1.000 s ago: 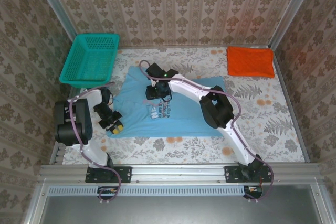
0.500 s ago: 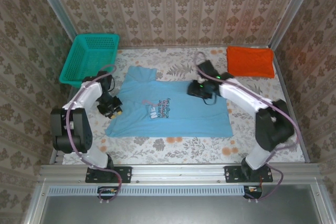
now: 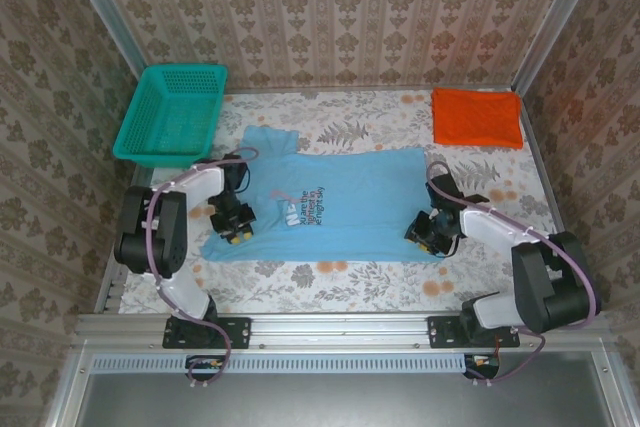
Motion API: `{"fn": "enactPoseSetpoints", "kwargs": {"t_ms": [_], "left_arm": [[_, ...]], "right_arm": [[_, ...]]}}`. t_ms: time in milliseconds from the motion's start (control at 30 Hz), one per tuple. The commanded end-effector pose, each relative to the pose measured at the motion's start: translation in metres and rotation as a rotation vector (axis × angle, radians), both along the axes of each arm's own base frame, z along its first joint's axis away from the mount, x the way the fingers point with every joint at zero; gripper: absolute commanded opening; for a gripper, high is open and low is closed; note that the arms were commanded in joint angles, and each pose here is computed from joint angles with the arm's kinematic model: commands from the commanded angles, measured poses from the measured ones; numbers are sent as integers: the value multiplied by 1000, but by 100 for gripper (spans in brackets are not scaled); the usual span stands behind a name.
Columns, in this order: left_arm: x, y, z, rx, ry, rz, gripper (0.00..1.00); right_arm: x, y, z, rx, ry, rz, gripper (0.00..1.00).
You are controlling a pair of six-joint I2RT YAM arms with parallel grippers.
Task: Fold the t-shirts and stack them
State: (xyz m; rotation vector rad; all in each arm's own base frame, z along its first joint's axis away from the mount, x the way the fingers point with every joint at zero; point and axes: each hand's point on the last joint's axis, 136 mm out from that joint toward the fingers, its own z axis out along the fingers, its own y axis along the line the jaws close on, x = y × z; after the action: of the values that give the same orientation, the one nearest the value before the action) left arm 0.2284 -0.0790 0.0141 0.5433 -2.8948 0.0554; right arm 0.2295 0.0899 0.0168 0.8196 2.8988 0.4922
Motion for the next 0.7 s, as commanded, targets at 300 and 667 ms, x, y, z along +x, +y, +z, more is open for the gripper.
{"fn": "enactPoseSetpoints", "kwargs": {"t_ms": [300, 667], "left_arm": [[-39, 5, -10, 83, 84, -36, 19], [-39, 2, 31, 52, 34, -56, 24]], "right_arm": [[-62, -22, -8, -16, 196, -98, 36], [-65, -25, 17, -3, 138, -176, 38]]}}
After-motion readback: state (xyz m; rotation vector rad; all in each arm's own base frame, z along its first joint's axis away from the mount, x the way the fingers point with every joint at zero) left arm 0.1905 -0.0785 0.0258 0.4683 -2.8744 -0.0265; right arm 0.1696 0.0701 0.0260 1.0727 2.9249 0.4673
